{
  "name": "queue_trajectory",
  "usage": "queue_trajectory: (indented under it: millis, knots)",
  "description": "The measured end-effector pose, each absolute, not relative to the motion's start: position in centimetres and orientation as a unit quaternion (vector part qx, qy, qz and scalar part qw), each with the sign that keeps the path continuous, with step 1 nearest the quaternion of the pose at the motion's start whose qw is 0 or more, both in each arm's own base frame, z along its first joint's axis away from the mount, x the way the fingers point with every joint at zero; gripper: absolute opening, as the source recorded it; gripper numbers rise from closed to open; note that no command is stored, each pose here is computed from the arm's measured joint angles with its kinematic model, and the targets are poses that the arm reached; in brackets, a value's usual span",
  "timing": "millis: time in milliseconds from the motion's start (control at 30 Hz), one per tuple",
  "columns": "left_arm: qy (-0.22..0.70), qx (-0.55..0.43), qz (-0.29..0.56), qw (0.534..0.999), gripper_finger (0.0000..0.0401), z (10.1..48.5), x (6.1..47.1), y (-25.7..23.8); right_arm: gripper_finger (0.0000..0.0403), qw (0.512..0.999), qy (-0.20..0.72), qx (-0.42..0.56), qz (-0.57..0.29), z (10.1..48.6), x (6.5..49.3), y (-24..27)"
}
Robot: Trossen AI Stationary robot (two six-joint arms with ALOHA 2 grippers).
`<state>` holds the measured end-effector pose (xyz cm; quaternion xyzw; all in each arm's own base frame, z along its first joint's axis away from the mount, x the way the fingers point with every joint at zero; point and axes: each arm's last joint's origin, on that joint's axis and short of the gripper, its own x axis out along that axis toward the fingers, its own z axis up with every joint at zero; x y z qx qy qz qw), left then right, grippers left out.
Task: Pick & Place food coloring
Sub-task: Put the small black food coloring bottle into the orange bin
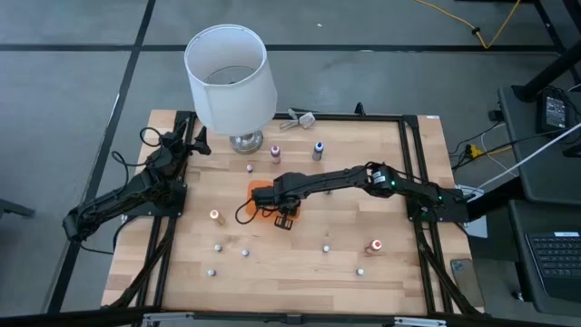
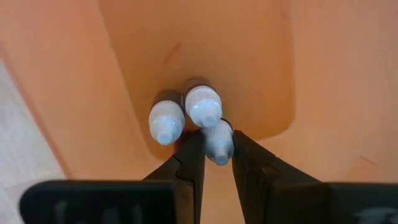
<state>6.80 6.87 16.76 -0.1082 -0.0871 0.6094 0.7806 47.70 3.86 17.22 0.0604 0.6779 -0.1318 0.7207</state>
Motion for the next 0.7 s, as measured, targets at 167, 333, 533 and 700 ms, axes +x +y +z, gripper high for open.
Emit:
queue_trajectory:
  millis: [167, 333, 533, 700]
  knots:
    - [-0.087, -0.108, 0.609, 0.781, 0.0391, 16.76, 6.8, 6.87, 0.0071, 0.721, 0.678, 0.061, -0.131, 17.22, 47.69, 3.94]
    - [-0.087, -0.108, 0.609, 0.781, 0.0391, 16.76, 6.8, 6.87, 0.0072, 0.719, 0.681, 0.065, -0.127, 17.23, 47.65, 3.99]
    - [-0.087, -0.108, 0.609, 0.781, 0.0391, 16.75, 6.81, 6.87, 0.0088, 0.715, 0.684, 0.064, -0.126, 17.22, 47.56, 3.99]
    - [-0.087, -0.108, 0.609, 0.781, 0.0391, 16.75, 6.81, 6.87, 0.0118, 0.717, 0.684, 0.061, -0.122, 17.38, 47.53, 3.99]
